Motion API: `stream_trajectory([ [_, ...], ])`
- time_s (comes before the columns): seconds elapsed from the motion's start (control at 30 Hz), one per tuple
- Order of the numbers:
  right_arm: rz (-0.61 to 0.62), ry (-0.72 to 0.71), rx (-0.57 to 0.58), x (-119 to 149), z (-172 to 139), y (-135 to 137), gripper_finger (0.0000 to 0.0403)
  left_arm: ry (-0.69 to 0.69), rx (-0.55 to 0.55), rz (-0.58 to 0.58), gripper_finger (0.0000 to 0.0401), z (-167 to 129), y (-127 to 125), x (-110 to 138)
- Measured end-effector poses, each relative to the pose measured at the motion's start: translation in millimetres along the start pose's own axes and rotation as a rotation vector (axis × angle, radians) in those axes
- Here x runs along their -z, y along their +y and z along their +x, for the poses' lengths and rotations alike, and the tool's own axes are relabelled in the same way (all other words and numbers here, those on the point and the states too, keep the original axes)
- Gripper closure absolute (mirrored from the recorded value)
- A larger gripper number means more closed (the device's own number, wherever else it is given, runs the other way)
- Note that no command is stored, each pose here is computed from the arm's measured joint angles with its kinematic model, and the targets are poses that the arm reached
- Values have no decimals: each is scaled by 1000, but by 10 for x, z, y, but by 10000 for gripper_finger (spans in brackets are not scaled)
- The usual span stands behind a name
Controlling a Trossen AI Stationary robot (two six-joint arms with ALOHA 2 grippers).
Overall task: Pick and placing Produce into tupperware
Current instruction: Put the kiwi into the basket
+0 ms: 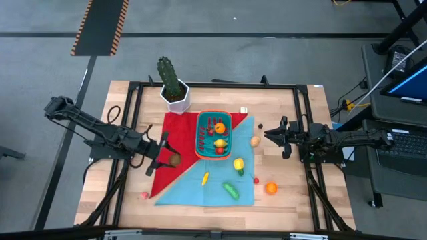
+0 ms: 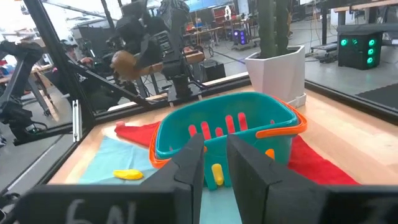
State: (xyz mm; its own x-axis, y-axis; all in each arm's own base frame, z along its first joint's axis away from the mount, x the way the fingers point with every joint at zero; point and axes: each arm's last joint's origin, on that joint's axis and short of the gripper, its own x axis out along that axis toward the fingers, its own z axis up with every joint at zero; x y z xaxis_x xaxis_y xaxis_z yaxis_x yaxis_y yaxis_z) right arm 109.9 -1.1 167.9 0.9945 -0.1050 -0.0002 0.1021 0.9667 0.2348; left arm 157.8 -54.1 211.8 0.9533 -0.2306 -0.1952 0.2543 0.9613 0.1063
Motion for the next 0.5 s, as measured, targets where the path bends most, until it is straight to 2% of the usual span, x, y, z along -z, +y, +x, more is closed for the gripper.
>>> stream_trajectory([
  [0.27,-13,-3,9,-1,0,-2,330,5,-229,-144,177,44,146,22],
  [0.5,-13,-5,9,-3,0,-2,330,7,-343,-168,177,219,345,97],
])
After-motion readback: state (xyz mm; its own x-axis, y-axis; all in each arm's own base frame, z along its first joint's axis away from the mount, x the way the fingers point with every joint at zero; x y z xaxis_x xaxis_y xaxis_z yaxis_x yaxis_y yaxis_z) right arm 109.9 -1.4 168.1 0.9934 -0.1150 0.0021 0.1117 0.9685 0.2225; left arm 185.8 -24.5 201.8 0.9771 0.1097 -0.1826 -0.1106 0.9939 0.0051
